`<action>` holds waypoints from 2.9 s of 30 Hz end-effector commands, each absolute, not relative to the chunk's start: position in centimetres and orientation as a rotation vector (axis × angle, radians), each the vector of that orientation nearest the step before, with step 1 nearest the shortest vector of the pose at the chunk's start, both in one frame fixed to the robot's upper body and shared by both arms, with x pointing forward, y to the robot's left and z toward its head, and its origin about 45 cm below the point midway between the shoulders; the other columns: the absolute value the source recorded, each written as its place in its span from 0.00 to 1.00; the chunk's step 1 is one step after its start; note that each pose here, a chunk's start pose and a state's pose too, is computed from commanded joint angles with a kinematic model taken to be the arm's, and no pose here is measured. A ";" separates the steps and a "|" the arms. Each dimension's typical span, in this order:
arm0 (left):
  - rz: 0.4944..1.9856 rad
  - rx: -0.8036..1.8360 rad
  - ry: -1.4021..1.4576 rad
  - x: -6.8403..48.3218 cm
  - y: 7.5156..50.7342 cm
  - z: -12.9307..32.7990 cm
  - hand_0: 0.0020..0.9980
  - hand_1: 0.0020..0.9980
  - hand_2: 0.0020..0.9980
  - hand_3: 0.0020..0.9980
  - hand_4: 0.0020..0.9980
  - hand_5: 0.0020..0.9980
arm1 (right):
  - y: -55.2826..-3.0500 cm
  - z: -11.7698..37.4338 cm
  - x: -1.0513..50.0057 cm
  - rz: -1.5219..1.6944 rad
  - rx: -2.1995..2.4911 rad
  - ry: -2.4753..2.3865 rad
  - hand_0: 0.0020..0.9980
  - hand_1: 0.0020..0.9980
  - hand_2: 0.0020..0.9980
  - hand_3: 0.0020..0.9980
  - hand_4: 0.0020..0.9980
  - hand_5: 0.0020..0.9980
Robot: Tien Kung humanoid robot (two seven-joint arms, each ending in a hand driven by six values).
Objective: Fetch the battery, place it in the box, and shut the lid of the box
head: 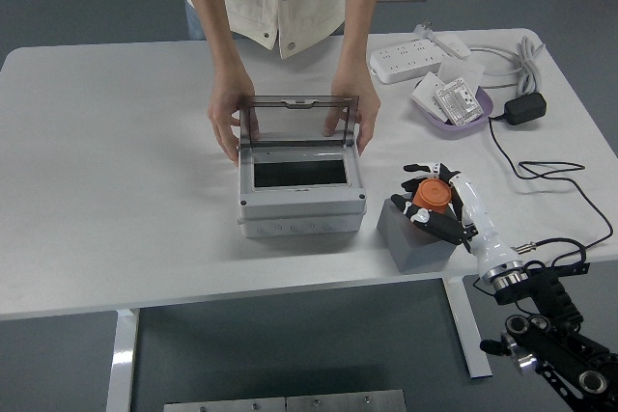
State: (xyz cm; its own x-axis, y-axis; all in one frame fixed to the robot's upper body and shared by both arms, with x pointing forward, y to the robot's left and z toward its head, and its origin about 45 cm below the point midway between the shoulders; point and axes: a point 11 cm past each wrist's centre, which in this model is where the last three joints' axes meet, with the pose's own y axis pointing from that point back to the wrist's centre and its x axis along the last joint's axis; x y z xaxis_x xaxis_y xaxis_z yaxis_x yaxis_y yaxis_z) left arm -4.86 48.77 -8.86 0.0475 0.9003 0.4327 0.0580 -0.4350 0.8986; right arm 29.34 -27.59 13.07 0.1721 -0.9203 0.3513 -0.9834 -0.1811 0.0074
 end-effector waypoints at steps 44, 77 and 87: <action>1.500 1.582 0.950 -4.0 49.0 -8.8 0.59 0.75 0.57 0.52 0.23 0.03 | -27.6 14.7 30.9 0.516 2.169 -1.863 0.27 0.29 0.30 0.31 0.00 0.00; 1.495 1.619 0.969 -5.0 49.6 -8.4 0.60 0.75 0.58 0.52 0.25 0.06 | -18.1 20.3 38.7 1.062 2.005 -1.145 0.03 0.19 0.23 0.25 0.00 0.00; 1.496 1.628 0.973 -5.2 50.0 -8.2 0.60 0.75 0.58 0.52 0.25 0.07 | -13.3 21.9 40.8 1.248 1.860 -0.919 0.06 0.19 0.19 0.21 0.00 0.00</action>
